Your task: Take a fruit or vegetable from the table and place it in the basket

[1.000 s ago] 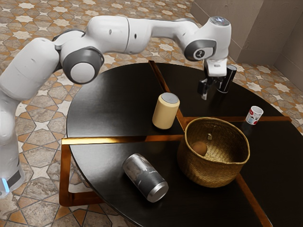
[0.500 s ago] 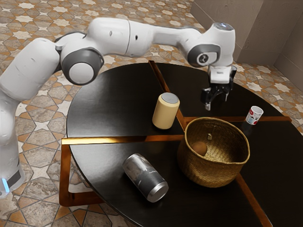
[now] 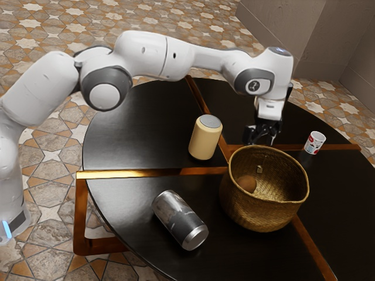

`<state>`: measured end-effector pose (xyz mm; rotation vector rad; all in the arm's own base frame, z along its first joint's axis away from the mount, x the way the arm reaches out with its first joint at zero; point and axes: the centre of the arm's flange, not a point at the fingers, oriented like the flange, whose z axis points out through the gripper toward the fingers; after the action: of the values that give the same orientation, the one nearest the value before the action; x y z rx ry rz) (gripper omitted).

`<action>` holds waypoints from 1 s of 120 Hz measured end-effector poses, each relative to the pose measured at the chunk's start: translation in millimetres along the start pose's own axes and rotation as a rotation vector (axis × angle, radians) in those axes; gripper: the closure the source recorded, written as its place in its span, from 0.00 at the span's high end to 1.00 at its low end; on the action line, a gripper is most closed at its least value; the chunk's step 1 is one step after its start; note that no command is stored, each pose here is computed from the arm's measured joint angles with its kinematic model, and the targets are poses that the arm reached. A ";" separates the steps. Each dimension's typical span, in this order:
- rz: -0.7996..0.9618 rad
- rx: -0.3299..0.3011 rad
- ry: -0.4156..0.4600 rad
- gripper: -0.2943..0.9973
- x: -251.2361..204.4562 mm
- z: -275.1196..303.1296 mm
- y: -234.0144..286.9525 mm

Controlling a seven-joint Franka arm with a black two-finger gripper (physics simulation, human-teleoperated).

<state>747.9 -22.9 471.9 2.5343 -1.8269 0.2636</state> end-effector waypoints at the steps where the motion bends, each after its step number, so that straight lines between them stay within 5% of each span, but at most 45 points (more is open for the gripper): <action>1: 0.000 -0.002 0.000 0.77 -0.1 0.9 -0.1; 84: -0.012 -0.065 -0.016 0.77 -6.5 48.0 -2.7; 120: -0.011 -0.052 -0.019 0.59 -7.1 51.9 -5.1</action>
<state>757.4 -19.9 420.2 2.5203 -1.8016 0.1895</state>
